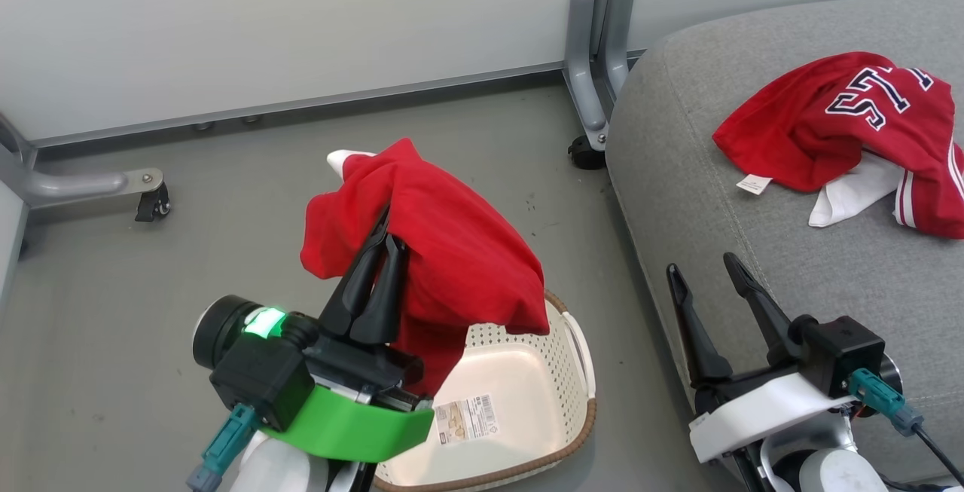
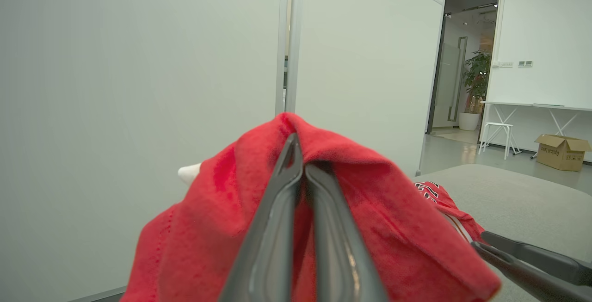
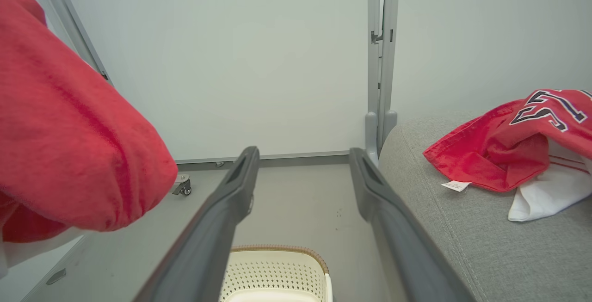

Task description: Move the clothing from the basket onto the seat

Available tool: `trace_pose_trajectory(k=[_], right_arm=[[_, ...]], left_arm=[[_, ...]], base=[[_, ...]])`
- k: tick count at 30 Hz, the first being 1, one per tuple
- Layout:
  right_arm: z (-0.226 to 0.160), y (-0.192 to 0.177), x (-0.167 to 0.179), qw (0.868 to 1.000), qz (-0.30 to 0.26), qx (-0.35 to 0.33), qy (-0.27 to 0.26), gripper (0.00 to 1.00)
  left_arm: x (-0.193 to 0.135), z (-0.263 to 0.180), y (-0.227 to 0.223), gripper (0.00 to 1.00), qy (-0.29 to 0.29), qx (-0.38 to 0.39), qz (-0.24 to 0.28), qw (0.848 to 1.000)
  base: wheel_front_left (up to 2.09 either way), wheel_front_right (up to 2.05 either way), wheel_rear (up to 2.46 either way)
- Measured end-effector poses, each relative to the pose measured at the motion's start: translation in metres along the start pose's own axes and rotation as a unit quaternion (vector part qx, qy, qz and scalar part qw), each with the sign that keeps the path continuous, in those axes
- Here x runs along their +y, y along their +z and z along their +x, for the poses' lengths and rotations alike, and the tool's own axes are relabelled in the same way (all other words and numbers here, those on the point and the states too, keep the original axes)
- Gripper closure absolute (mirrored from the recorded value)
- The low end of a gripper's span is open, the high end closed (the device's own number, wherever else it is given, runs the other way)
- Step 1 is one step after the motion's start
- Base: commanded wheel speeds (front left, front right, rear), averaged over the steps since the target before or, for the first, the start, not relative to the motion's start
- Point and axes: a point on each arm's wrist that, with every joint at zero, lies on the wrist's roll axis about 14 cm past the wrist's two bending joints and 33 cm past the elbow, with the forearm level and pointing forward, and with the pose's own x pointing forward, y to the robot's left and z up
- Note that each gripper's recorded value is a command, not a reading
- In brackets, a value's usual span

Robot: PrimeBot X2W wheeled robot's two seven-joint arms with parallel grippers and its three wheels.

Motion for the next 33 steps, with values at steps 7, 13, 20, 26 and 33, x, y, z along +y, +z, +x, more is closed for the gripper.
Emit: trace_pose_trajectory(k=[7,13,20,26,33], right_arm=[[0.000,-0.001,0.005,1.000,0.000,0.003,0.007,0.00],[0.001,-0.006,0.028,0.999,0.007,0.018,0.042,0.00],[-0.002,-0.019,0.082,0.990,0.025,0.047,0.130,0.00],[0.002,-0.018,0.119,0.978,0.029,0.047,0.199,0.00],[0.016,-0.006,0.147,0.966,0.018,0.021,0.256,0.00]], left_arm=[[0.000,0.000,0.000,1.00,0.000,0.000,-0.004,1.000],[0.001,-0.001,0.000,1.00,0.002,0.000,-0.005,1.000],[0.005,-0.001,-0.004,1.00,0.007,0.005,-0.006,1.000],[0.008,-0.001,-0.011,1.00,0.010,0.013,-0.010,1.000],[0.012,0.000,-0.014,1.00,0.014,0.017,-0.012,1.000]], base=[[0.00,0.00,0.00],[0.00,0.00,0.00],[0.00,0.00,0.00],[0.00,0.00,0.00],[0.00,0.00,0.00]])
